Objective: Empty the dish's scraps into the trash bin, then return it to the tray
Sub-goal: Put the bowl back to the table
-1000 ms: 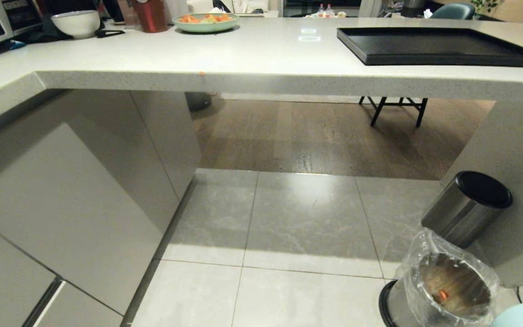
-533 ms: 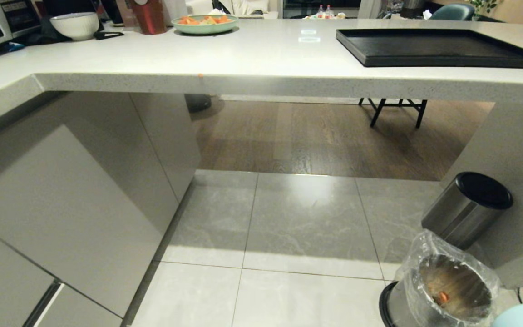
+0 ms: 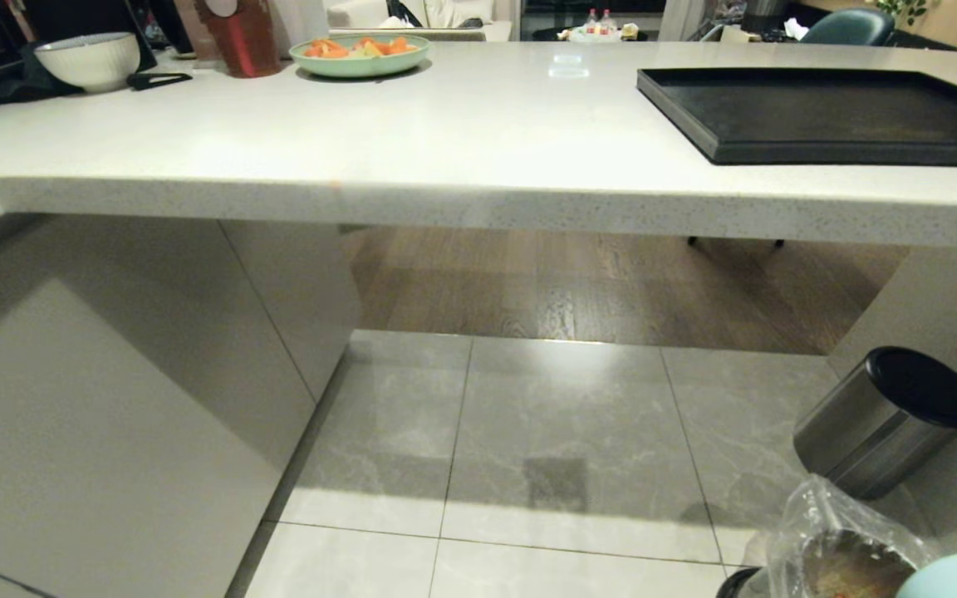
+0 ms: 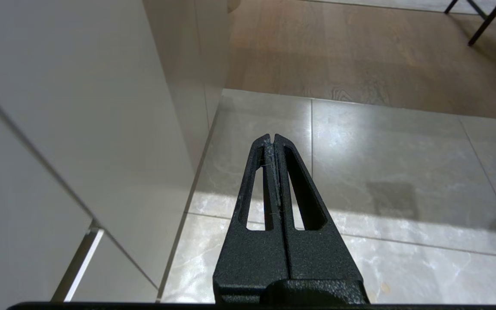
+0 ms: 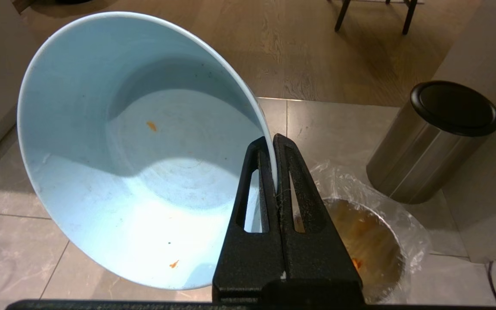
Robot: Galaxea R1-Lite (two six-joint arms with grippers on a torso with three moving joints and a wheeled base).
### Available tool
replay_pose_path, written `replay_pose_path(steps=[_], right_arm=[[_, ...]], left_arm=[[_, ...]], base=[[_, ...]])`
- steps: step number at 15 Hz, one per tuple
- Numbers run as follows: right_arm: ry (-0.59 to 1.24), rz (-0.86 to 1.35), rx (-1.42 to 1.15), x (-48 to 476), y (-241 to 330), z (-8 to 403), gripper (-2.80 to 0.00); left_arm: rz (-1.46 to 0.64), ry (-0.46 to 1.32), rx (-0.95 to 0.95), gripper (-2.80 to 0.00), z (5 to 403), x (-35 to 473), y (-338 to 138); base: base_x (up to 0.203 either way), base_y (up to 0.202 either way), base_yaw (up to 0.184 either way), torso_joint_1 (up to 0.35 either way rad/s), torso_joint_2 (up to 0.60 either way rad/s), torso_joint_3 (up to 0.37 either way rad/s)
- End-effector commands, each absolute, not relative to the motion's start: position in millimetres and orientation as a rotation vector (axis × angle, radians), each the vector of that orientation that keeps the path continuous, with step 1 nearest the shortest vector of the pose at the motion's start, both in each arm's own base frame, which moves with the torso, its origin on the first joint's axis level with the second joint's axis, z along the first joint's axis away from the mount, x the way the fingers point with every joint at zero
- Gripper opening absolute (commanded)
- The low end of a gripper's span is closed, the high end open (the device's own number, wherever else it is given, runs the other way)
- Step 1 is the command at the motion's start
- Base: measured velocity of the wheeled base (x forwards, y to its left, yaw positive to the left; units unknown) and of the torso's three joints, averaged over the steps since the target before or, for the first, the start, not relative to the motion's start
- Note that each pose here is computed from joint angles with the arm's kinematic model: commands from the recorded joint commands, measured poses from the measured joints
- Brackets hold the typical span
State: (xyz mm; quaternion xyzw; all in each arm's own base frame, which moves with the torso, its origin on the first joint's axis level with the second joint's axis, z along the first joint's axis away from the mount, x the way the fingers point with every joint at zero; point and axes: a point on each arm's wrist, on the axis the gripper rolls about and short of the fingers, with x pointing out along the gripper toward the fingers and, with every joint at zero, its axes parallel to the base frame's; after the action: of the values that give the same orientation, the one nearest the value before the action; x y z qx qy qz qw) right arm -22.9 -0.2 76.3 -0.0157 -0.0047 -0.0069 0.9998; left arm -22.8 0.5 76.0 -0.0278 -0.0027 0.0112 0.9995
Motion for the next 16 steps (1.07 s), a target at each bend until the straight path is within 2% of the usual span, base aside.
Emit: replay_pose_path(steps=[1, 16], right_arm=[[-0.007, -0.014, -0.032, -22.8, -0.2, 76.3, -2.80], [-0.007, -0.014, -0.031, -22.8, -0.2, 76.3, -2.80]], left_arm=[[0.023, -0.006, -0.057, -2.80, 76.1, -22.8, 0.5], [0.023, -0.005, -0.057, -2.80, 76.1, -22.7, 0.5]], base=[[0.148, 0.000, 0.002, 0.015, 0.00, 0.002], [0.000, 0.000, 0.000, 0.000, 0.00, 0.000]])
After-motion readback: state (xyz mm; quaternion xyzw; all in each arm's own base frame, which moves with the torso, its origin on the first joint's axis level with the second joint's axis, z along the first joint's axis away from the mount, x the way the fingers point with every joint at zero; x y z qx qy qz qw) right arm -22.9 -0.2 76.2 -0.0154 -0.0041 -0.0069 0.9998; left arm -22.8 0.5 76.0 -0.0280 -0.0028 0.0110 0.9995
